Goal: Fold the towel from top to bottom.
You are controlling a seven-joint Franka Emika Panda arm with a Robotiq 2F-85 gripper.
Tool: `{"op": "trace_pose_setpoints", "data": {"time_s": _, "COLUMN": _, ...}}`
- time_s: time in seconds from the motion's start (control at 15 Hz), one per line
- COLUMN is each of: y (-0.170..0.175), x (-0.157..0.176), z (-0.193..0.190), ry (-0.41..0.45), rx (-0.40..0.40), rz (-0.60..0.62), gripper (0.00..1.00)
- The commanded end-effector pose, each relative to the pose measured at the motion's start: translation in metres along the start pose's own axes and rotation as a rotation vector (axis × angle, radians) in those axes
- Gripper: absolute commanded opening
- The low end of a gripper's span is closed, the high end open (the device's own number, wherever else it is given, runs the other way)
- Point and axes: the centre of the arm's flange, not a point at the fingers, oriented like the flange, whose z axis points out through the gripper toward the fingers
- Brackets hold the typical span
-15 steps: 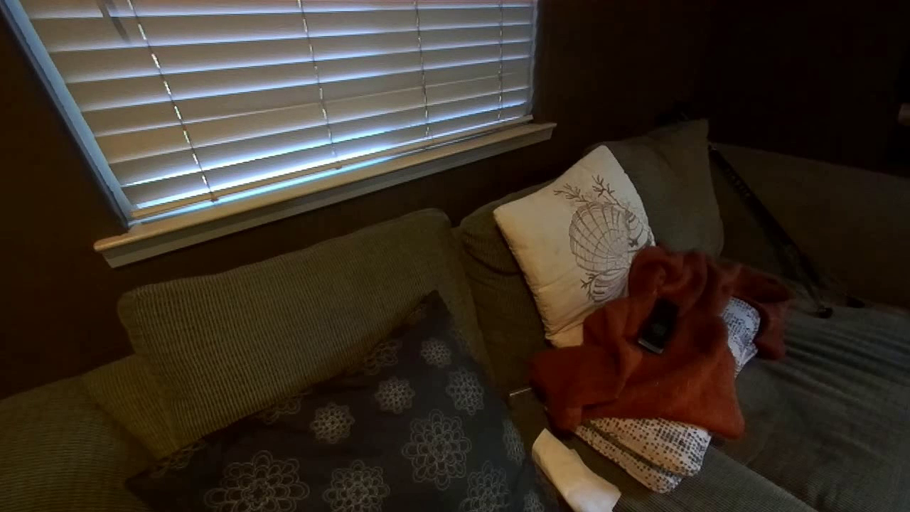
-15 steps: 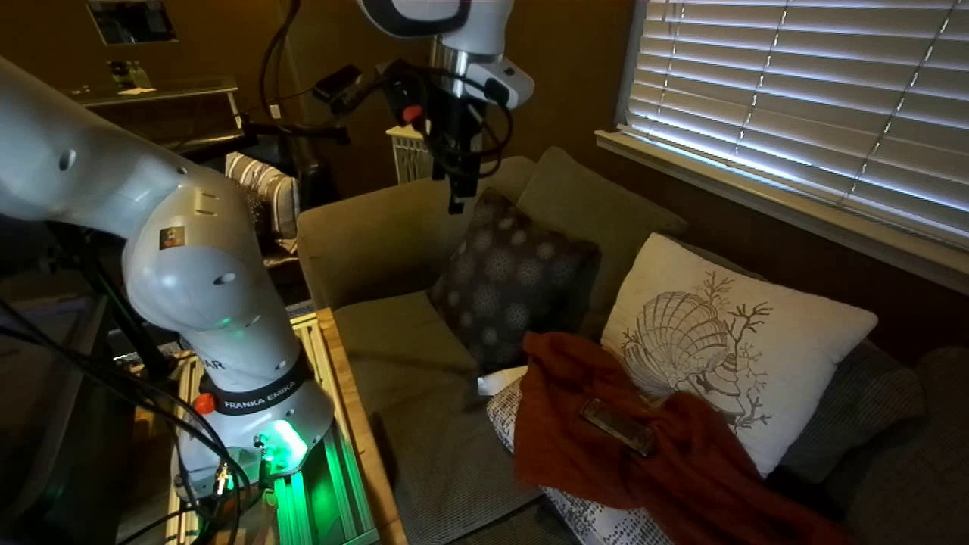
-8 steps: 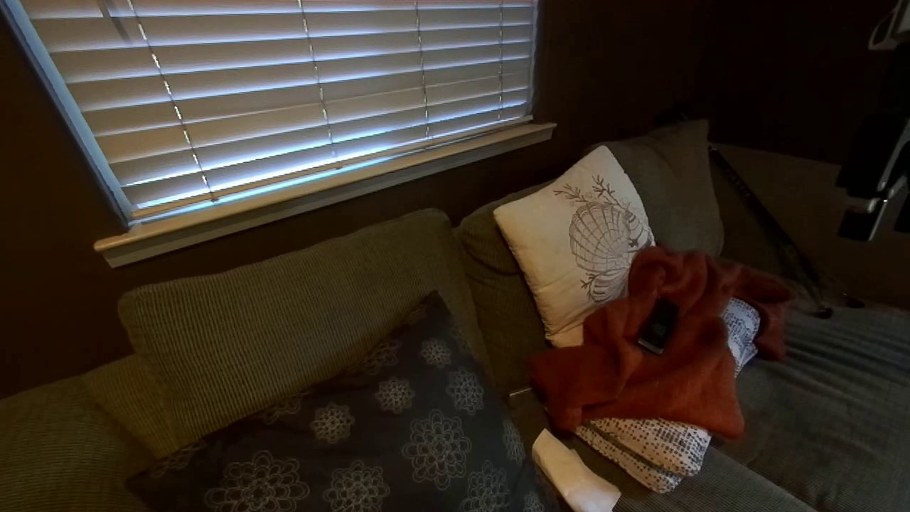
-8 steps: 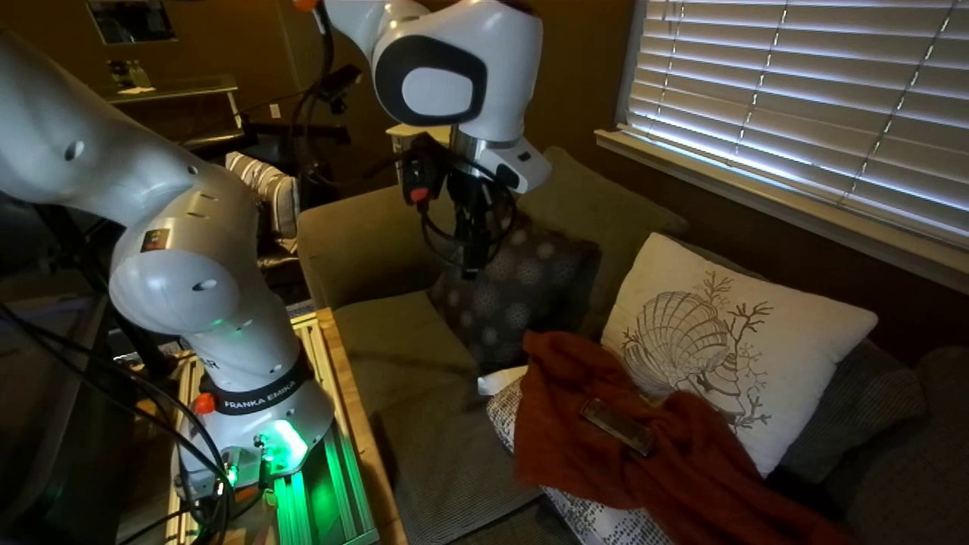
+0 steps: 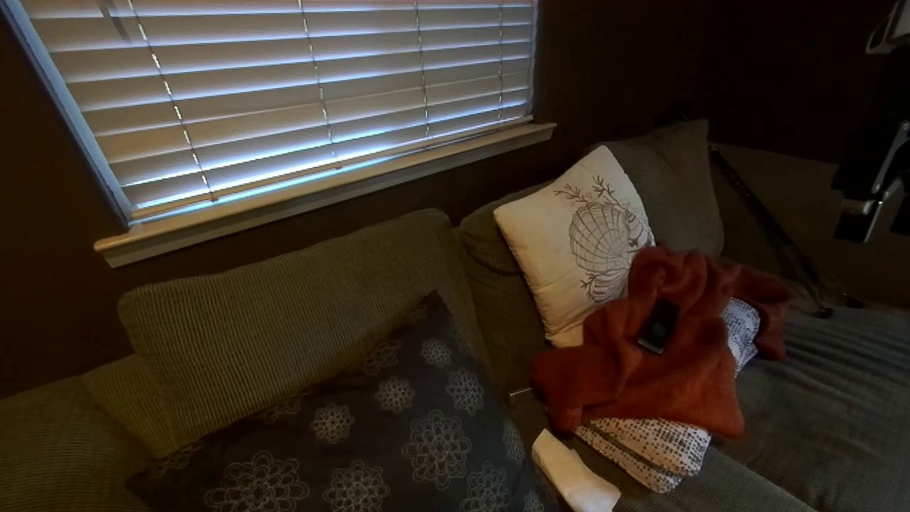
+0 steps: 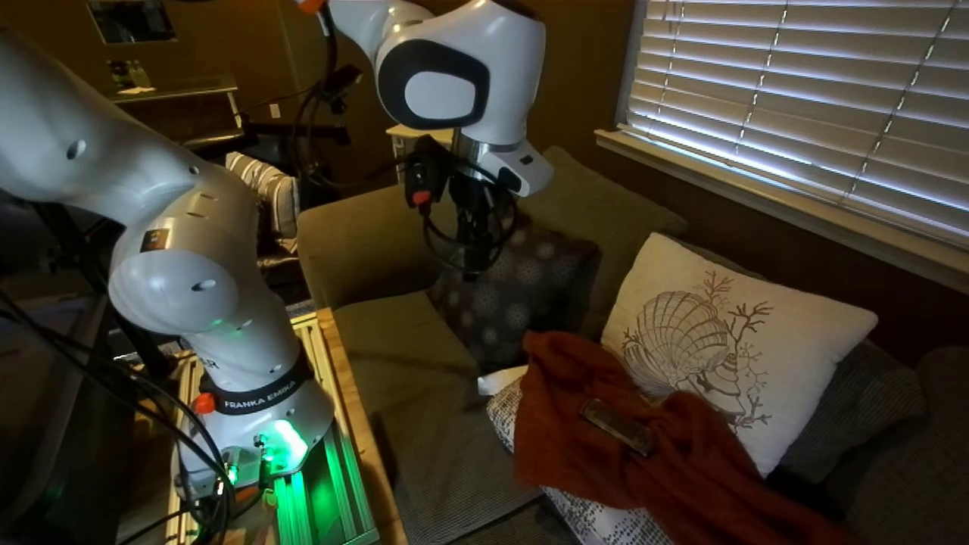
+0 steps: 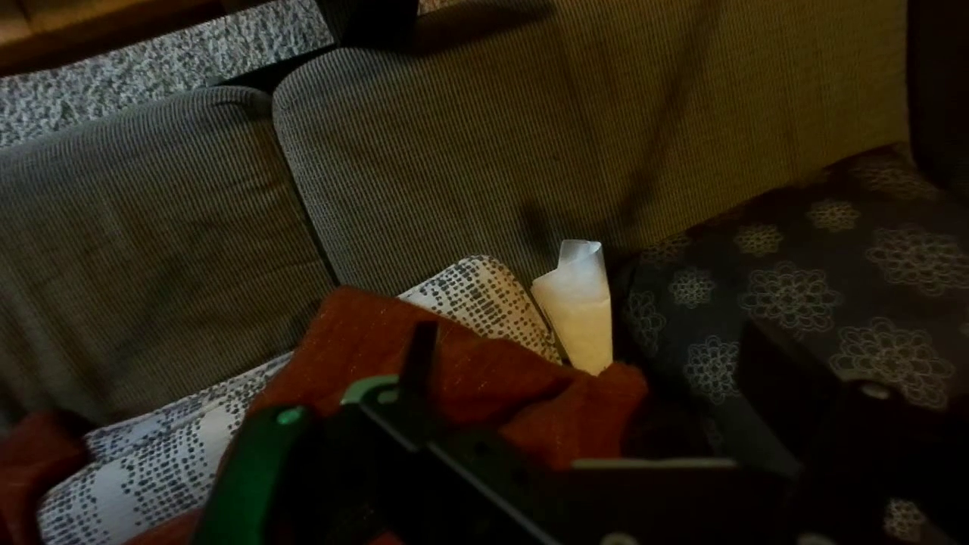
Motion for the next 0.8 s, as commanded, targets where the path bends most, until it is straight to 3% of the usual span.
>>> {"op": "trace_pose_setpoints", "data": {"time_s": 0.0, "y": 0.000, "x": 0.000, "z": 0.000, "ry": 0.000, "rx": 0.000, "rz": 0.000, "gripper": 1.00}}
{"op": "trace_pose_setpoints", "data": {"time_s": 0.27, "y": 0.000, "x": 0.000, "z": 0.000, "ry": 0.000, "rx": 0.000, "rz": 0.000, "gripper": 1.00}}
{"op": "trace_pose_setpoints", "data": {"time_s": 0.73, "y": 0.064, "x": 0.078, "z": 0.002, "ry": 0.187, "rx": -0.081, "rz": 0.362, "gripper": 1.00}}
